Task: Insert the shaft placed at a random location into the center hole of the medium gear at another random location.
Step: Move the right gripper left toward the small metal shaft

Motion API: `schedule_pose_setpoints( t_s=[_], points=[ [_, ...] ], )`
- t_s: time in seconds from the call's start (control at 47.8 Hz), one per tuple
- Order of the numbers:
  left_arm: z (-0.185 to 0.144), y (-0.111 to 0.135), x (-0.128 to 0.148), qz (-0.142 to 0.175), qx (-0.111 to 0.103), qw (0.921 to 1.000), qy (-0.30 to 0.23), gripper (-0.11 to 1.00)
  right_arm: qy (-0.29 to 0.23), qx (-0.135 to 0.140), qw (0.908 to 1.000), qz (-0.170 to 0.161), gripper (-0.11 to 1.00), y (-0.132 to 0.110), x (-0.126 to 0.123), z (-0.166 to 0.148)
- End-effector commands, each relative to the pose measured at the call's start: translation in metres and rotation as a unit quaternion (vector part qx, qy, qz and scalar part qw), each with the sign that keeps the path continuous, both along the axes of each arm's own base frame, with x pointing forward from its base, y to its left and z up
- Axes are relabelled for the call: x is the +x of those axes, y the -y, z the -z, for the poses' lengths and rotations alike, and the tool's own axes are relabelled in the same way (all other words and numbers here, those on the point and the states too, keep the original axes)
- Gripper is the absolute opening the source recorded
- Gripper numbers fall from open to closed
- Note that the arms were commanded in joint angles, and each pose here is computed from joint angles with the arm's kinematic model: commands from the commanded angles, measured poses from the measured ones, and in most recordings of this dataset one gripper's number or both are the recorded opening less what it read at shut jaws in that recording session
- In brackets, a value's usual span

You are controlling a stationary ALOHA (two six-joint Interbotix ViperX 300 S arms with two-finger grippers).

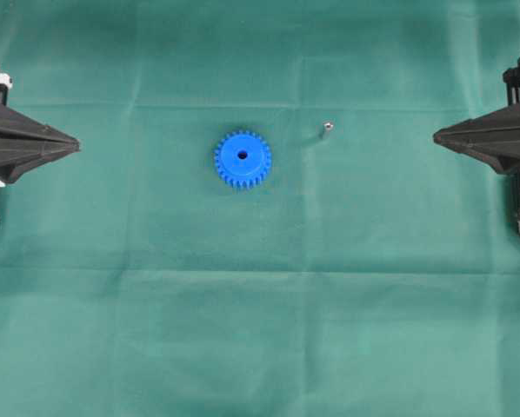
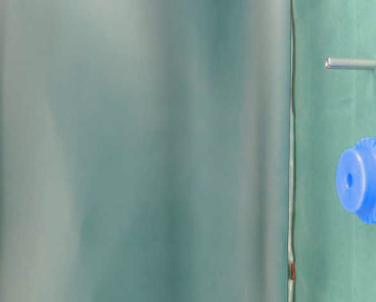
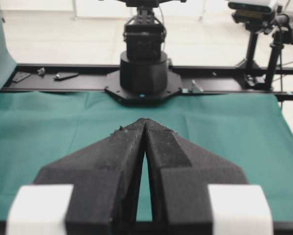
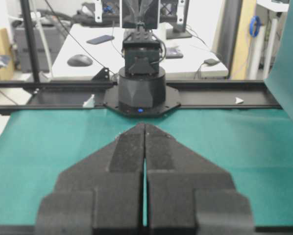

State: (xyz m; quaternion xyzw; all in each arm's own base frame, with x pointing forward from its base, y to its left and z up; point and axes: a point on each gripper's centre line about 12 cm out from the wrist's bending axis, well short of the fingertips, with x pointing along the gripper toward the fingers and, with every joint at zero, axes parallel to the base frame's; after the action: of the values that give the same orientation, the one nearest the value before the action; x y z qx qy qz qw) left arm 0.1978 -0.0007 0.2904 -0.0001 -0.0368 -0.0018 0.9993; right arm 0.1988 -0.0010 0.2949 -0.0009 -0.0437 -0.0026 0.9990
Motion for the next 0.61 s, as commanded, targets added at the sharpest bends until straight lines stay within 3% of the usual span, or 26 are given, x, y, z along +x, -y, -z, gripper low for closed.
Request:
schedule_pose_setpoints(
  t_s=[0.0,0.272,0.586],
  points=[
    [-0.015,0.0,0.001,0.001,0.003,0.9999,0.013,0.0,-0.004,-0.005,1.0,0.0,0.01,0.0,0.003,-0.002],
    [-0.014,0.001,0.0,0.002,0.003,1.0,0.008,0.0,-0.02,-0.001,0.9998,0.007,0.01,0.003,0.008,0.001],
    [-0.012,0.001,0.0,0.002,0.002,1.0,0.001,0.0,-0.076,0.014,0.9961,0.043,0.01,0.02,0.035,0.039]
  ],
)
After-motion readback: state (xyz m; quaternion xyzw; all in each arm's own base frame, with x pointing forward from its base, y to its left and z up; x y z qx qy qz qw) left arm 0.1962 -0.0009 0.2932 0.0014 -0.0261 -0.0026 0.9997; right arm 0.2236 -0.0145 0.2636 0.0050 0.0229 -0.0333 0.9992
